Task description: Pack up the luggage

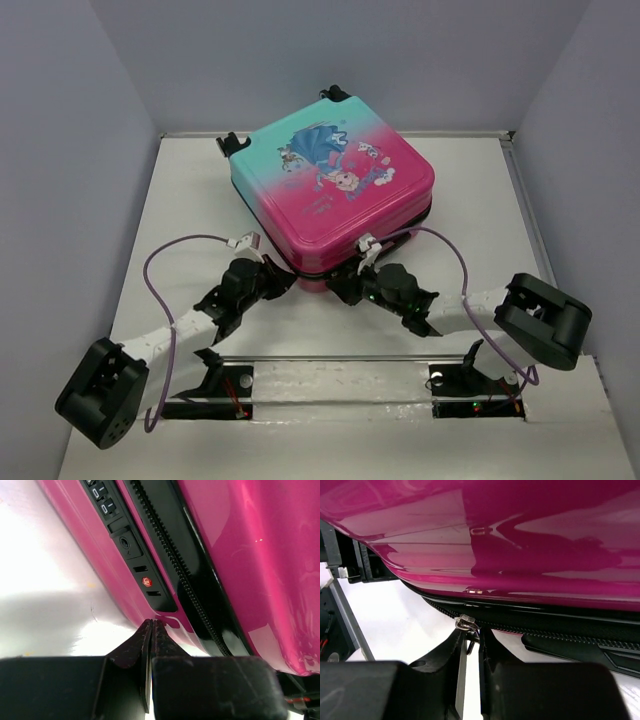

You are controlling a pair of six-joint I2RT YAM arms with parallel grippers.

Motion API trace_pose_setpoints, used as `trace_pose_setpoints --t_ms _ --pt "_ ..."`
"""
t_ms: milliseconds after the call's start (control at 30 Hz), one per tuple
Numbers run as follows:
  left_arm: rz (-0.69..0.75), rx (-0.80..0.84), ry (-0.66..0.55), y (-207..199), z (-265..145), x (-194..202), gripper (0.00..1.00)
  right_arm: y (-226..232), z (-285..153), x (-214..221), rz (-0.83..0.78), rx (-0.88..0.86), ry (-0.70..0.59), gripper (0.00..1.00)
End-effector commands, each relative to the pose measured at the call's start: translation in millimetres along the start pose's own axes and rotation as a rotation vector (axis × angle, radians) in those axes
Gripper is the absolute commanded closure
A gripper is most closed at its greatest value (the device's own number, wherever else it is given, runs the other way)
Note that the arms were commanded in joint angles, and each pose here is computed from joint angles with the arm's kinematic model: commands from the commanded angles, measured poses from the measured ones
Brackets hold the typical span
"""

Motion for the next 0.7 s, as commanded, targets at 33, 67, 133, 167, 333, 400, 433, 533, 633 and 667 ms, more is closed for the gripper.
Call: trace_pose_setpoints --t_ms 33,67,133,167,333,400,433,533,633,667 --pt "0.042 0.161 -0.072 -52 7 -22 0.9 4 -2 -36 0.039 -0.026 -0.235 0.93" --pt "0.054 0.158 -0.068 -53 10 -22 0.9 5 -6 -35 0.048 -0.034 -0.227 0.93" --pt "0.06 0.177 -0.075 -64 12 -26 0.9 17 -10 -29 0.037 -0.059 -0.174 0.93" --pt "0.065 0.18 -0.07 -67 15 -24 0.9 22 -11 -25 0.029 -0.059 -0.132 0.93" --pt "0.066 0.258 -0.08 -107 29 -28 0.9 67 -16 0 -0.09 -0.044 0.142 0.93" --pt "0.075 0.273 -0.053 -118 39 -19 0.9 87 -22 12 -0.121 -0.056 0.223 0.93" --pt "0.078 0.278 -0.044 -126 47 -18 0.9 95 -19 7 -0.121 -0.046 0.228 0.93" --pt "0.103 0.323 -0.023 -147 54 -15 0.9 116 -19 9 -0.109 -0.042 0.25 0.93" --pt "0.166 0.289 -0.014 -151 59 -15 0.88 100 -15 13 -0.076 0.102 0.197 0.93" --pt "0.191 0.269 -0.026 -147 54 -20 0.85 94 -15 5 -0.055 0.139 0.161 0.93"
Point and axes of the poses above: each gripper's point midway between its finger pads, its own z axis out along the fingers, its own y axis along the line the jaws close on, x = y × z, the point moved 7 cm from there along -z, back along the fingers, and after that the axes turned 12 degrees about -z, right-handed, at the moved point
